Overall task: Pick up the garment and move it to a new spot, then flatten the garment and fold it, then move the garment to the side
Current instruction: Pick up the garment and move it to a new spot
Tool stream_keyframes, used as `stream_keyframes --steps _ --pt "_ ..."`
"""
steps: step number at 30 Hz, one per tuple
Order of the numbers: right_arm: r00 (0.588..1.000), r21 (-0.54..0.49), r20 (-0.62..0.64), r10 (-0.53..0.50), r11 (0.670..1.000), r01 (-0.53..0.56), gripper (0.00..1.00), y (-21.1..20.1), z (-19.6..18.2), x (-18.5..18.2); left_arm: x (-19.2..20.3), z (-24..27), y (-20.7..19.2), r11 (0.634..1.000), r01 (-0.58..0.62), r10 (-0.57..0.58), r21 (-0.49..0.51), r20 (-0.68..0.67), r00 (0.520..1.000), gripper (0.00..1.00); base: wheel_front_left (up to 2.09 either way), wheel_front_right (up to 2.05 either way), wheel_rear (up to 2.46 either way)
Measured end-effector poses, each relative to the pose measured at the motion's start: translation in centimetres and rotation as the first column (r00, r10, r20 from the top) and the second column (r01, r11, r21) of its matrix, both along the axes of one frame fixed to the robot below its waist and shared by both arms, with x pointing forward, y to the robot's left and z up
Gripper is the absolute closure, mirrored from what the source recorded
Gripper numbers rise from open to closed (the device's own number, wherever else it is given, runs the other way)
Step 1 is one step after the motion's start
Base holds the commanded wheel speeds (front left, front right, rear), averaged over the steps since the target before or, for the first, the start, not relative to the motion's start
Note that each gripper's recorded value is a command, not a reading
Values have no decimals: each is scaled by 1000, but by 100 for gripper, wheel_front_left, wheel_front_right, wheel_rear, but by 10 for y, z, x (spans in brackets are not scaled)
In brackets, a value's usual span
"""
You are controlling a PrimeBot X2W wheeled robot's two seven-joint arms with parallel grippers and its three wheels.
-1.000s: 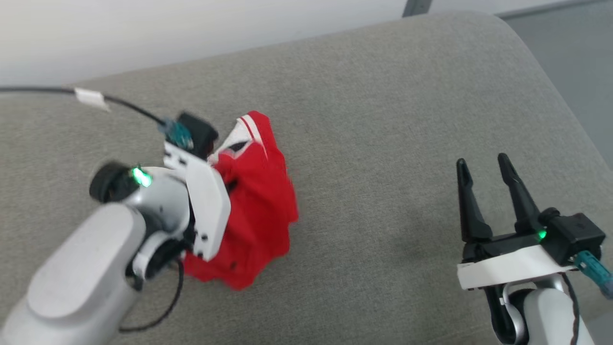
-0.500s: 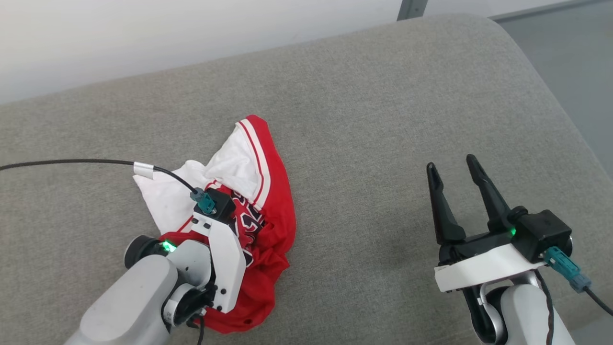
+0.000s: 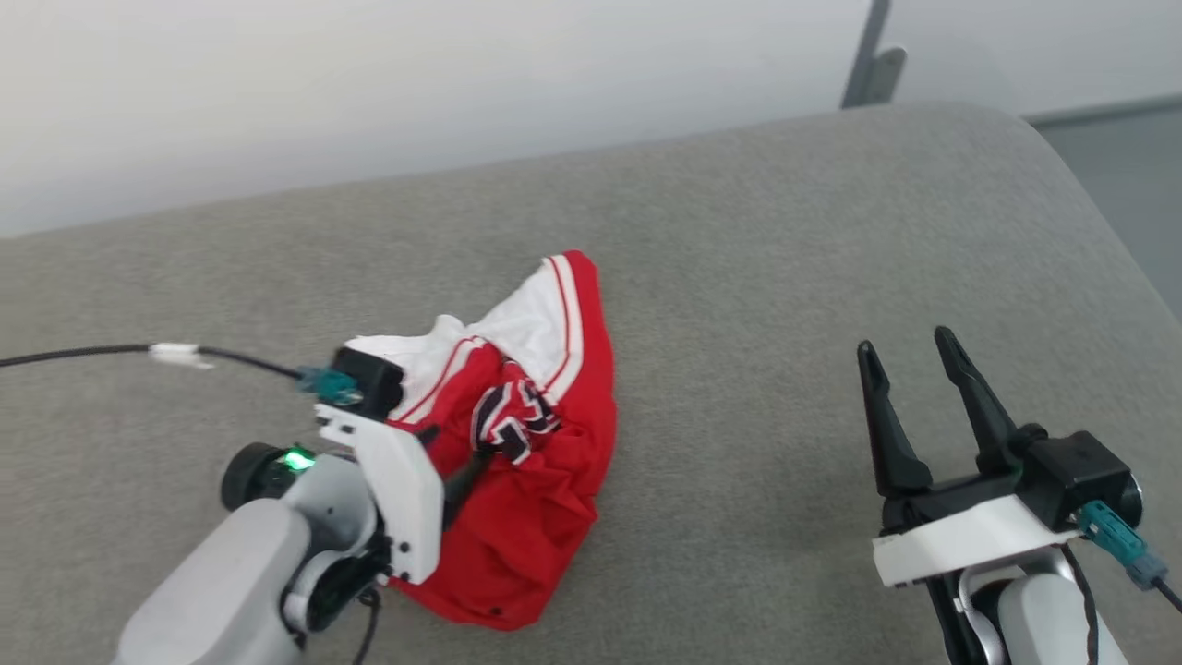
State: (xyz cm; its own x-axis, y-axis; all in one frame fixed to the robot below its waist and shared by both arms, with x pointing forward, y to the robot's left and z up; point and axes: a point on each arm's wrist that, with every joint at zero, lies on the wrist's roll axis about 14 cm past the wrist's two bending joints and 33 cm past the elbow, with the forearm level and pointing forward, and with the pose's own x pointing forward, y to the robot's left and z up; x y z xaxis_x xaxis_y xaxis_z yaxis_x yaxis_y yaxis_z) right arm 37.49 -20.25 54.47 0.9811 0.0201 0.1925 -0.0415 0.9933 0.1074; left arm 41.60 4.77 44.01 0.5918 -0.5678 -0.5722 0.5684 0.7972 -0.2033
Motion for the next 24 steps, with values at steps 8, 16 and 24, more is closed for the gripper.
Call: stream_keyframes --steps 8,16,24 --pt "999 -9 1 44 999 -44 0 12 -1 -1 4 49 60 974 -185 211 -128 231 950 0 0 0 0" --pt "997 -25 7 83 996 -83 0 22 1 -2 -10 86 119 917 -325 396 -233 422 815 0 0 0 0" --pt "995 -20 12 102 995 -101 0 29 2 -1 -33 96 170 827 -454 562 -331 487 669 0 0 0 0"
